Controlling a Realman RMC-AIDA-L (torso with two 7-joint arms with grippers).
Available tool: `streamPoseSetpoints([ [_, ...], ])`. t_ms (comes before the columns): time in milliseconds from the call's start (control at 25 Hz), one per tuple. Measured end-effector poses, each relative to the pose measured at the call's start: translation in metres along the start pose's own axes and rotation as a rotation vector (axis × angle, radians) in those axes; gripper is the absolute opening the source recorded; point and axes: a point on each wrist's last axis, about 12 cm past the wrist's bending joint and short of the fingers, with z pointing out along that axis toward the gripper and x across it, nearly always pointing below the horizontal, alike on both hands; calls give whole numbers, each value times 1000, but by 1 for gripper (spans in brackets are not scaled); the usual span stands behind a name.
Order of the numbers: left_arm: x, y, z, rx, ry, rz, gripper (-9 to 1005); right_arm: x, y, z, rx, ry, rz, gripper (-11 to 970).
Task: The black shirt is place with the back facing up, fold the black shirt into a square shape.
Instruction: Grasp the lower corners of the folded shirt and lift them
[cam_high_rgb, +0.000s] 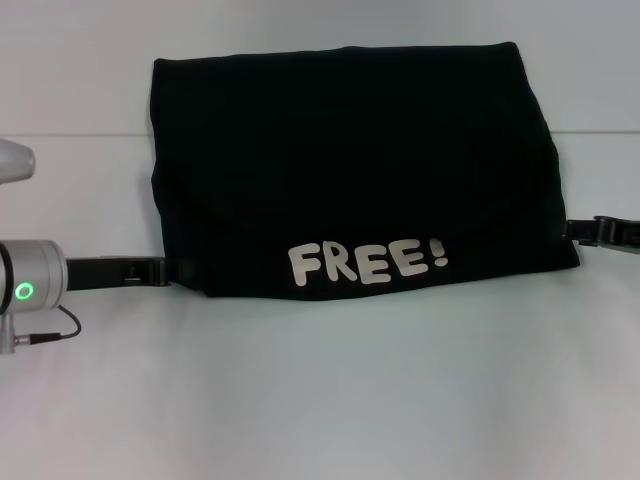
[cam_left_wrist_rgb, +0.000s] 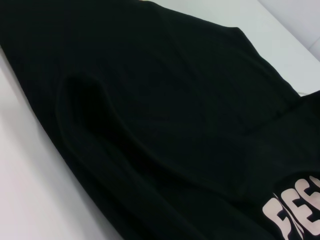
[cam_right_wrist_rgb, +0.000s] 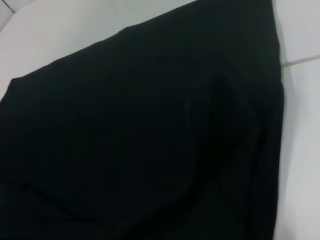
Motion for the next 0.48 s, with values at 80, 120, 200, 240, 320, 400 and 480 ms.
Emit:
streamPoseSetpoints([
  [80,0,0,0,-2,2,3,0,2,2,3,5,-1,-3,543],
  [120,-1,1,0,-5,2,4,0,3,3,5,6,1,-4,537],
  [200,-1,1,0,-6,1,5,0,5,5,9,6,8,-4,523],
  [240,-1,1,0,-7,1,5,0,6,6,11,7,12,-4,517],
  [320,-2,0,1,-6,1,8,0,8,8,14,9,19,-7,503],
  [400,-3,0,1,-6,1,10,0,9,10,17,8,23,-10,490],
  [480,-4,0,1,-5,2,11,0,10,11,18,6,21,-10,476],
])
